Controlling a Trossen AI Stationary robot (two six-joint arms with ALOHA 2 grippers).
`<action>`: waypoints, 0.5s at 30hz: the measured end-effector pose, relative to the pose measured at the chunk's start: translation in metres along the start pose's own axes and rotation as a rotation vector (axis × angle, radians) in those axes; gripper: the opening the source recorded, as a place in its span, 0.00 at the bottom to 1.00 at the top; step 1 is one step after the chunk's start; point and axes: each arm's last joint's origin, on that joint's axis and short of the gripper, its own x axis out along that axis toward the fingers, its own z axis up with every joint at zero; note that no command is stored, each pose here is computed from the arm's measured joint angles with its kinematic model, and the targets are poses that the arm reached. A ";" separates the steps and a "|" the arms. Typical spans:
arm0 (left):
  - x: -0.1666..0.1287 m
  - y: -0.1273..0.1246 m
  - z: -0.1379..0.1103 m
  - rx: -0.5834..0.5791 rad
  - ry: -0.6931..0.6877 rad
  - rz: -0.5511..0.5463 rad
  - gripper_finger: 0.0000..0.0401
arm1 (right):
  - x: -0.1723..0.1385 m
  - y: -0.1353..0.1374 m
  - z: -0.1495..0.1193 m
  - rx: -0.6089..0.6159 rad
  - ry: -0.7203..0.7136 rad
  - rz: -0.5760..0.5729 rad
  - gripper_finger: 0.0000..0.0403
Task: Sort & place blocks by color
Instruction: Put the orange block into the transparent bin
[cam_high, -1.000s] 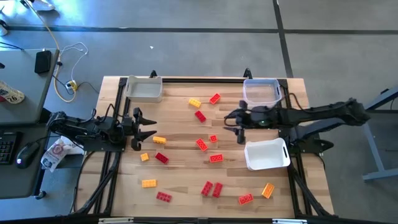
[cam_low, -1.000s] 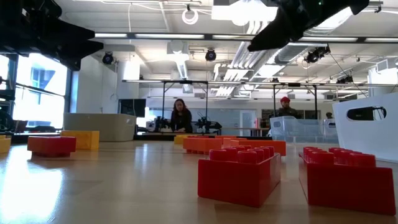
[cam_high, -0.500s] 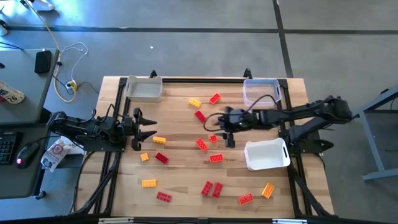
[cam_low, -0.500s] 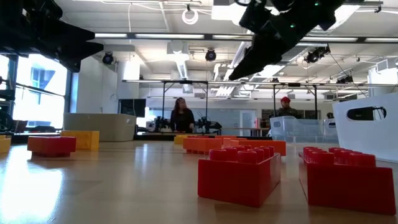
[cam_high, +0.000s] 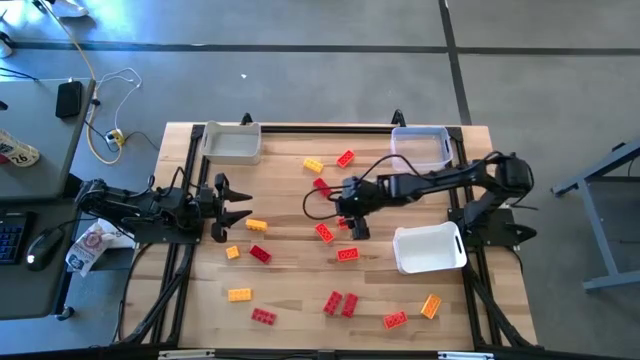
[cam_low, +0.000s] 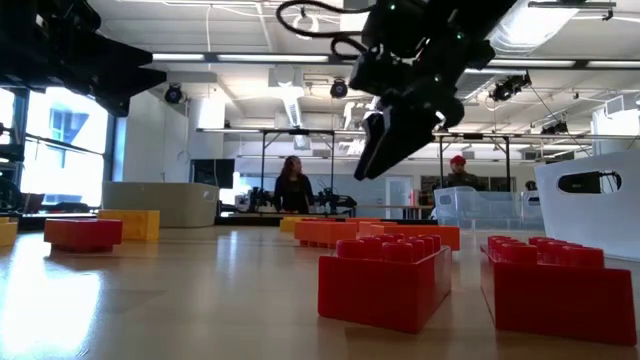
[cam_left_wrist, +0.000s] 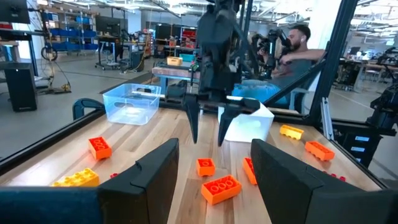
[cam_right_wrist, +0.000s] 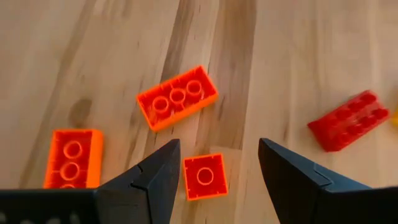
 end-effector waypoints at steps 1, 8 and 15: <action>0.000 0.000 0.000 0.000 0.000 0.000 0.48 | 0.003 0.000 -0.001 0.000 0.008 0.002 0.51; 0.000 0.000 0.000 0.003 0.003 0.002 0.48 | 0.020 0.000 -0.008 0.005 0.074 0.018 0.51; 0.000 0.000 0.000 0.003 0.004 0.004 0.48 | 0.032 0.001 -0.015 0.012 0.115 0.027 0.51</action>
